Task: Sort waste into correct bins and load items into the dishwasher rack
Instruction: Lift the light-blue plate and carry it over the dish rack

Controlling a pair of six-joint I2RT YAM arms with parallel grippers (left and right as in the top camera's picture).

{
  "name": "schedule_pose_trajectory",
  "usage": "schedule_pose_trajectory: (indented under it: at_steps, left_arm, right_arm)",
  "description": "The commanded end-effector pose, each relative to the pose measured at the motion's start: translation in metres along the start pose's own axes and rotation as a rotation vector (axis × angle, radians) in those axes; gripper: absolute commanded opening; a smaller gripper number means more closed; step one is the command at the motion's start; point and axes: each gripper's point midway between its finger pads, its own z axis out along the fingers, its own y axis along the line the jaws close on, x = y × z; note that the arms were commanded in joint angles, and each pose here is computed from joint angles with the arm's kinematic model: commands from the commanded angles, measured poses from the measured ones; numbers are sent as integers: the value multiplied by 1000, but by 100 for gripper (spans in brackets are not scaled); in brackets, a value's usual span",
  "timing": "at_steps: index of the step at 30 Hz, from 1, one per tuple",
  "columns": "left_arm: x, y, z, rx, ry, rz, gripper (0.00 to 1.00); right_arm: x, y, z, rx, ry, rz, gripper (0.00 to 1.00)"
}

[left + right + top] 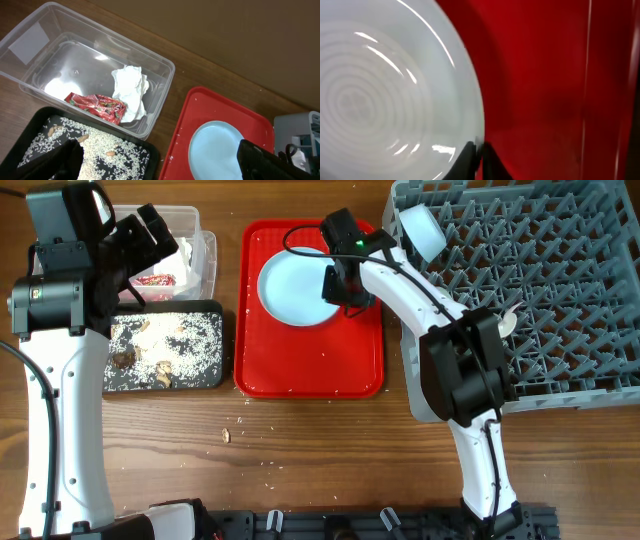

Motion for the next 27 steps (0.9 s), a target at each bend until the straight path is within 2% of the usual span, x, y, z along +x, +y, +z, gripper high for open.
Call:
schedule_pose_trajectory:
  at_steps: [1,5,8,15,22,27]
  left_arm:
    - [-3,-1,0,6,-4,5,100]
    - [-3,-1,0,6,-4,5,100]
    - [-3,0,0,6,-3,5,100]
    - [-3,0,0,6,-3,6,100]
    - [-3,0,0,6,-3,5,100]
    - [-3,-1,0,6,-4,5,100]
  right_arm:
    - [10,-3,19,17,41,-46,4]
    - [12,1,17,-7,53,-73,4]
    - [6,15,-4,-97,49,-132,4]
    - [-27,13,-105,-192,-118,-149,5]
    - [-61,-72,-206,-43,-336,-64,4]
    - [-67,-130,-235,151,-400,-23,4]
